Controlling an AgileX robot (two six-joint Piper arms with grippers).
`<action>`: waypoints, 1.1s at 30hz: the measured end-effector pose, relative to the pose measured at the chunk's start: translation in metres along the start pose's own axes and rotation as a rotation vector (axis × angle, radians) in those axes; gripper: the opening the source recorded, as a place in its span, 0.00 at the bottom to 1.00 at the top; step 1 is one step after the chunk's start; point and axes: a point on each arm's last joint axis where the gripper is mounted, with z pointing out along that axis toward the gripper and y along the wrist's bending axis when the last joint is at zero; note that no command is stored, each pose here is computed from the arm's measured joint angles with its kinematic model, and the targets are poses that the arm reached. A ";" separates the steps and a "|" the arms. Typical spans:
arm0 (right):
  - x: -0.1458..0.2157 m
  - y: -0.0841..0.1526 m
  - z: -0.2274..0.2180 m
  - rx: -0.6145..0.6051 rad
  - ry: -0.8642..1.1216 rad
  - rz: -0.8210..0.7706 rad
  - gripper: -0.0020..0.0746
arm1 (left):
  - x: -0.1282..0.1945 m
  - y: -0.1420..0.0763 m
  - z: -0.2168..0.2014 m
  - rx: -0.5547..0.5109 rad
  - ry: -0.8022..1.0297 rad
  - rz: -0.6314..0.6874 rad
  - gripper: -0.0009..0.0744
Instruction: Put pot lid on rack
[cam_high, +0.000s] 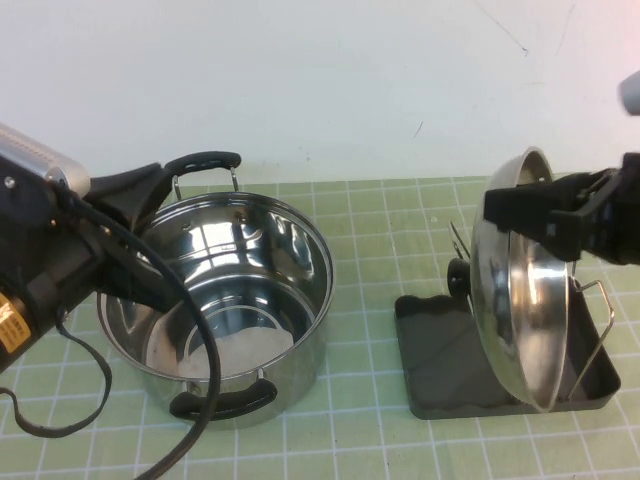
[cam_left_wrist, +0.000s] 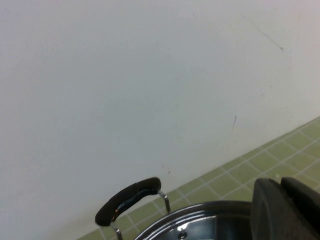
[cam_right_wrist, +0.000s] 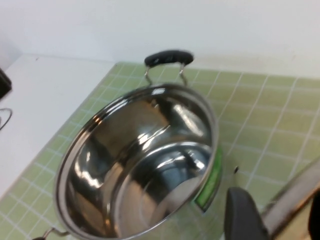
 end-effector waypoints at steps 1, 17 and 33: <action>-0.001 0.000 -0.003 0.006 -0.007 -0.011 0.40 | 0.002 0.001 0.000 -0.010 0.017 0.000 0.01; -0.009 0.003 -0.042 0.026 -0.018 -0.171 0.30 | -0.005 0.008 -0.024 -0.128 0.092 -0.007 0.01; 0.069 0.060 -0.139 0.071 -0.217 -0.599 0.03 | 0.054 -0.009 -0.127 -0.278 0.084 -0.126 0.01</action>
